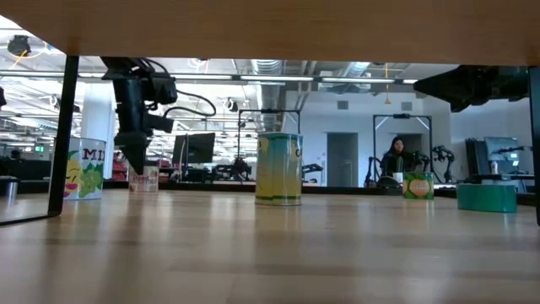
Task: Pick and place cans onto a shelf
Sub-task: Put the canned tomatoes on the shelf
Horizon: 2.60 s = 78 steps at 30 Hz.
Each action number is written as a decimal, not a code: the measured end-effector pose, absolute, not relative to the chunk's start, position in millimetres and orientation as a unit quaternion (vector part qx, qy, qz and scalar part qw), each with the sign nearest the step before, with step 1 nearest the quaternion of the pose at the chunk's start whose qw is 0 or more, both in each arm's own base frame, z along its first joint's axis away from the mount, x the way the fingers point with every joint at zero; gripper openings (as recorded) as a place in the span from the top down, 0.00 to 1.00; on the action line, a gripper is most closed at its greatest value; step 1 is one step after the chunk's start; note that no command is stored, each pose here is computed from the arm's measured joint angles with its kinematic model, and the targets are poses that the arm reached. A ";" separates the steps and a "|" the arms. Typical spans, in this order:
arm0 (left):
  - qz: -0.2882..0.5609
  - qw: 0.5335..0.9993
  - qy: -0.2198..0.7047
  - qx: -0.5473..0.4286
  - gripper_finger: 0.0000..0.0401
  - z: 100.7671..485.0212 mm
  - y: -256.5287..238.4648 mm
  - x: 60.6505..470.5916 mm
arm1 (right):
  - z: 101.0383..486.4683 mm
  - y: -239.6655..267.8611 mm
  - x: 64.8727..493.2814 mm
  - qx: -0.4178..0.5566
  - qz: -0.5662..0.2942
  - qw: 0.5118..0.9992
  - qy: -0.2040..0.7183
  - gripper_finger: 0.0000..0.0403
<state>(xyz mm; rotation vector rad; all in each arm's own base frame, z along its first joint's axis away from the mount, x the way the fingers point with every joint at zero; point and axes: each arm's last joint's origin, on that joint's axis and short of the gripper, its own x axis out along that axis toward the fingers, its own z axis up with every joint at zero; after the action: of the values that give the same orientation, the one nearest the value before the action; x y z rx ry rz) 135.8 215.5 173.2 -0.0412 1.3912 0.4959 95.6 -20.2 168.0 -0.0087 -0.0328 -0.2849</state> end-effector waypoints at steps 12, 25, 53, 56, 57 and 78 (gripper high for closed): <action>0.208 0.744 0.635 0.004 0.97 183.5 210.9 133.0 | 168.0 -20.2 95.6 -0.004 -0.142 0.990 -0.016 0.93; 0.178 0.802 0.568 -0.046 1.00 306.6 132.5 146.6 | 168.0 -20.2 95.6 -0.004 -0.142 0.990 -0.016 0.93; -0.041 0.849 0.521 -0.071 1.00 388.3 -170.6 288.5 | 168.0 -20.1 95.6 -0.004 -0.142 0.990 -0.016 0.93; -0.042 0.833 0.545 -0.085 1.00 377.3 -187.7 296.2 | 168.0 -20.2 95.7 -0.004 -0.142 0.990 -0.016 0.93; -0.045 0.829 0.551 -0.088 1.00 373.7 -192.8 298.2 | 168.1 -20.2 95.6 -0.004 -0.142 0.990 -0.016 0.93; -0.073 0.816 0.562 -0.112 1.00 359.9 -240.0 287.1 | 168.0 -20.2 95.6 -0.004 -0.142 0.990 -0.016 0.93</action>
<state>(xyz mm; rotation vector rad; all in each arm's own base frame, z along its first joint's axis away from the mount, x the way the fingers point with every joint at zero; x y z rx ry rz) 287.1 -240.0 359.9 -0.2378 1.1995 -0.1565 95.6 -20.2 168.0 -0.0086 -0.0327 -0.2852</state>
